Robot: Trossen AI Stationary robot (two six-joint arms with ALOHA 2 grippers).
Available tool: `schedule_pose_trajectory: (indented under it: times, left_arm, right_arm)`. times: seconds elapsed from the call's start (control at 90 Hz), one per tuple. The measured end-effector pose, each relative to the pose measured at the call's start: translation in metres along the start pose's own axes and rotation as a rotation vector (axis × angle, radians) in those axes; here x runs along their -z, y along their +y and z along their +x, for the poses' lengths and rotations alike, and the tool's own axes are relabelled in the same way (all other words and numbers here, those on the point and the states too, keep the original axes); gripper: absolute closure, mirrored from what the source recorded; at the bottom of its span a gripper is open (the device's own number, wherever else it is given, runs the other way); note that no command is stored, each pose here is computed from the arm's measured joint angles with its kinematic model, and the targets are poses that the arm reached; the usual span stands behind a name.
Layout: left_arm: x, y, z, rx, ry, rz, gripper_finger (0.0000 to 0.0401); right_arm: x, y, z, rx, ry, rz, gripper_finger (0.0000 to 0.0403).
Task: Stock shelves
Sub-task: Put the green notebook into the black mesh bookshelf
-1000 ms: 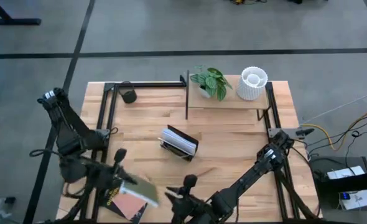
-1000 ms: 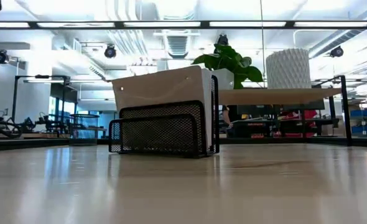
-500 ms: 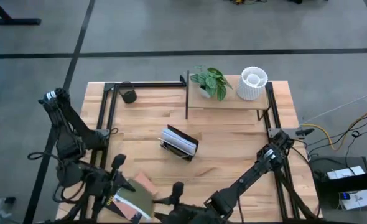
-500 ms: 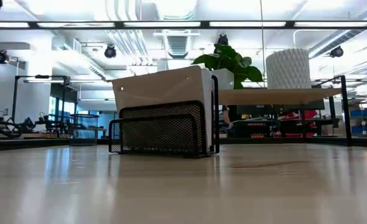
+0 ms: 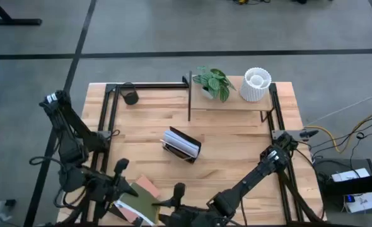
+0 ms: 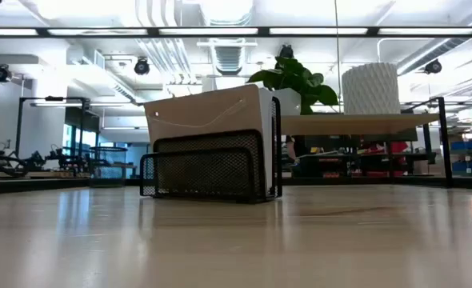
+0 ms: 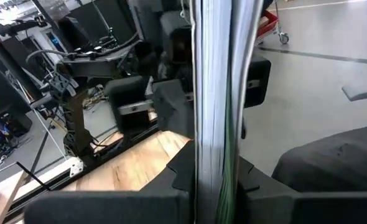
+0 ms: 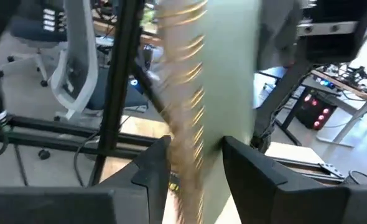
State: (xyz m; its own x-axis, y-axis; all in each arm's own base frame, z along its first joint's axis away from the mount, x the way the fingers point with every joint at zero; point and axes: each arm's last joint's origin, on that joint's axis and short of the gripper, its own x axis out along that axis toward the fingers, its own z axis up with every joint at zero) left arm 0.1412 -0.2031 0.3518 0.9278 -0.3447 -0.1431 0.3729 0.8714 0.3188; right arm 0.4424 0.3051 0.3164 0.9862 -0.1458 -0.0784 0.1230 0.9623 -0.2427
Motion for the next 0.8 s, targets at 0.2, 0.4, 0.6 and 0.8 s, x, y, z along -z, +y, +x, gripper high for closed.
schedule_pose_trajectory:
  times: [0.2, 0.4, 0.6, 0.8]
  left_arm:
    - [0.004, -0.009, 0.012, -0.009, 0.014, 0.021, 0.0381]
    - [0.01, -0.009, 0.012, -0.055, 0.068, 0.047, 0.038]
    - [0.017, -0.006, 0.008, -0.083, 0.144, 0.064, 0.0354]
    - [0.028, 0.002, -0.001, -0.199, 0.254, 0.082, 0.0302]
  right_arm:
    - [-0.001, -0.006, 0.005, 0.037, -0.006, 0.014, 0.0329]
    - [0.0, -0.008, 0.005, 0.068, 0.006, -0.001, 0.0392]
    - [0.005, -0.009, 0.006, 0.082, 0.04, 0.042, 0.0392]
    - [0.008, -0.013, 0.008, 0.159, 0.071, 0.049, 0.0397]
